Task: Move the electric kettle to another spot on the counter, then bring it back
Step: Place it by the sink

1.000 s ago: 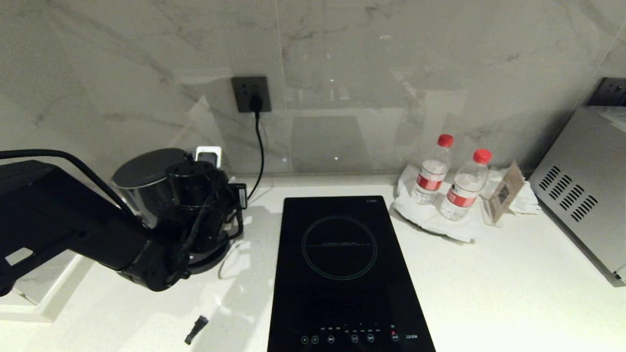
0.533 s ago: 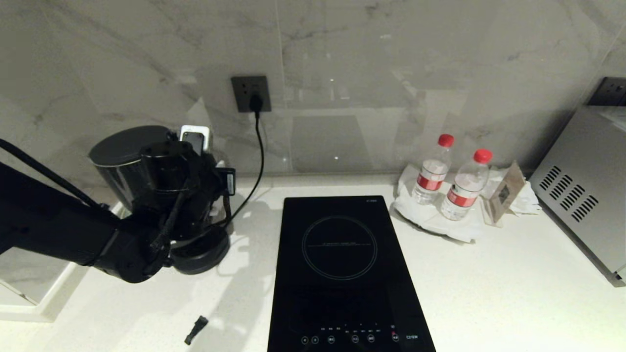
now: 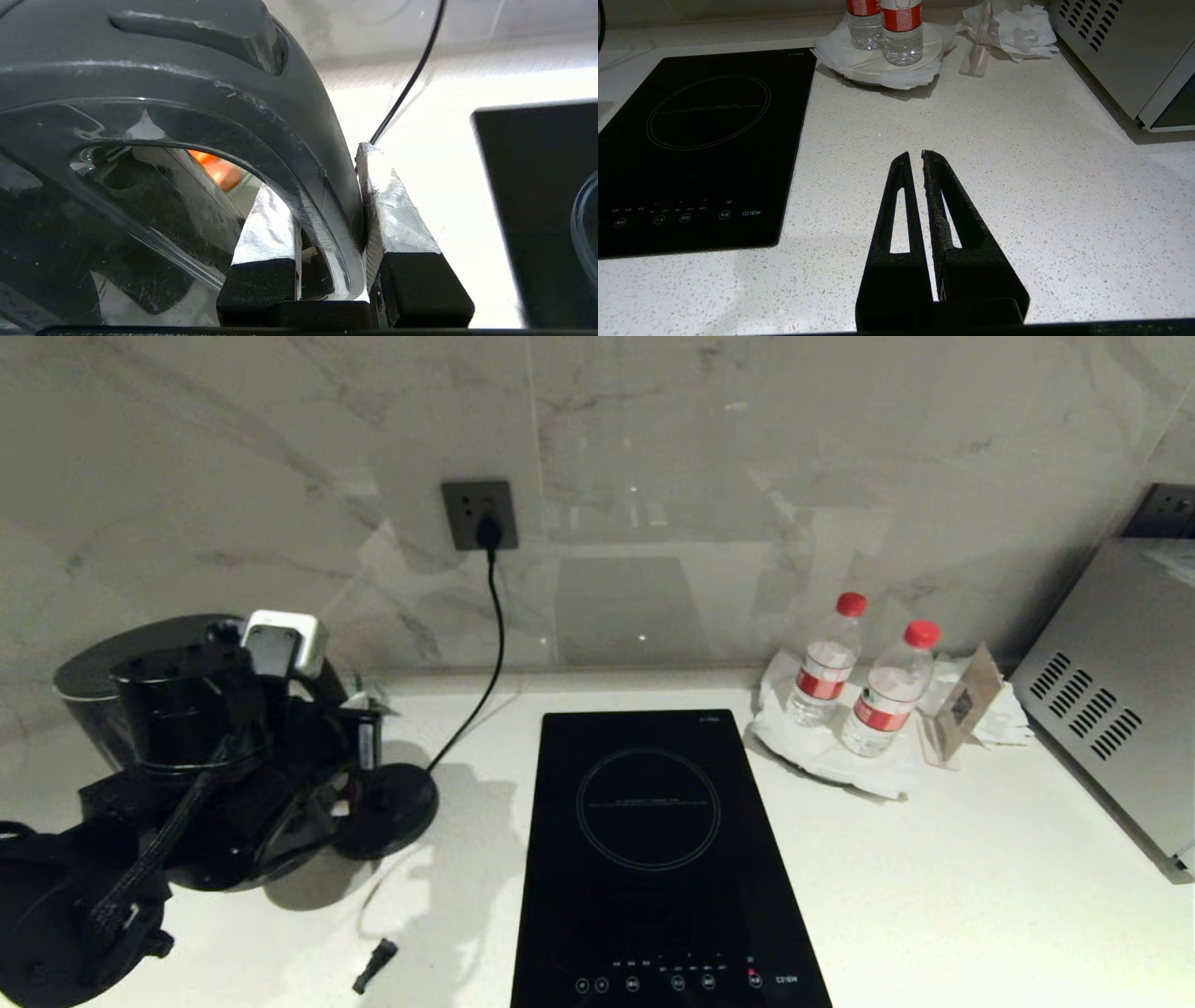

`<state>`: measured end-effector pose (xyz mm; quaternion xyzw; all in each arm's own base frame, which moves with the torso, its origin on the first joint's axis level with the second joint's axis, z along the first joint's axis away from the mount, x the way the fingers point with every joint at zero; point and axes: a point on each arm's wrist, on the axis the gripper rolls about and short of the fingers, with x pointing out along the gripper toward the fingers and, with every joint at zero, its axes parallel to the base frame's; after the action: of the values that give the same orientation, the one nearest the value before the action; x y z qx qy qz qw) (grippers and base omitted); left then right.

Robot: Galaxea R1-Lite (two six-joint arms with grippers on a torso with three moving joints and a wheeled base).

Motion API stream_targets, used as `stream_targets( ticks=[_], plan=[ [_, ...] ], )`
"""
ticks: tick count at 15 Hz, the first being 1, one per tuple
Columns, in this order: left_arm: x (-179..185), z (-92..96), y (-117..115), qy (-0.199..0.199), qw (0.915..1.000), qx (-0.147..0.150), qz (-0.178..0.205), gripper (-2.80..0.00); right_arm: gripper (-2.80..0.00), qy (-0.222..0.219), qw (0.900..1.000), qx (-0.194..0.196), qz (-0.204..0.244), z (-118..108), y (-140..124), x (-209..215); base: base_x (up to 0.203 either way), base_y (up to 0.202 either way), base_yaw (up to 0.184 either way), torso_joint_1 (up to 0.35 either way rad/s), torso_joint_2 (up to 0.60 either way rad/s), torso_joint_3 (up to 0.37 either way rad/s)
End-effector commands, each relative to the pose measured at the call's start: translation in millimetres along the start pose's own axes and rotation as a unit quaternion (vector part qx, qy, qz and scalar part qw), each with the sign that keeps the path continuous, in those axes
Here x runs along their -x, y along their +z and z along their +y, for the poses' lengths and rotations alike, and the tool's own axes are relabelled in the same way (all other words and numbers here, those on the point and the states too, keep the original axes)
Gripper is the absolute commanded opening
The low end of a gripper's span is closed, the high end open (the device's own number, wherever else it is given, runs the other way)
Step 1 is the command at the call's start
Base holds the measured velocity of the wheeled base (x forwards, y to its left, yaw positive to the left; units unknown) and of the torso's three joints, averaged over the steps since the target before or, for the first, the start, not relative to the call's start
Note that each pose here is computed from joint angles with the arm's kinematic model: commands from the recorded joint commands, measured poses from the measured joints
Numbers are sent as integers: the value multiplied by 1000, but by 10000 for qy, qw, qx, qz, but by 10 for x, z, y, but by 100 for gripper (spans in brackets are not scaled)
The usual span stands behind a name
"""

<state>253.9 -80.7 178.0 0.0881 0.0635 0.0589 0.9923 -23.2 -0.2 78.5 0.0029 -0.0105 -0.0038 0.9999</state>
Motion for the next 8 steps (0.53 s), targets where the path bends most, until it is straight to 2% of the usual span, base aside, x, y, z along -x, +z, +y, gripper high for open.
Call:
stream_targets(
  ticks=[1, 3, 8],
  plan=[
    [283, 167, -47, -38, 10000, 59, -69, -280, -280, 0, 10000, -2, -2, 0, 0, 0, 0, 0, 0, 0, 0, 0],
    [466, 257, -108, -380, 9991, 173, -106, -280, -280, 0, 10000, -2, -2, 0, 0, 0, 0, 0, 0, 0, 0, 0],
    [525, 445, -273, -112, 9994, 301, 140, -280, -280, 0, 10000, -2, -2, 0, 0, 0, 0, 0, 0, 0, 0, 0]
  ],
)
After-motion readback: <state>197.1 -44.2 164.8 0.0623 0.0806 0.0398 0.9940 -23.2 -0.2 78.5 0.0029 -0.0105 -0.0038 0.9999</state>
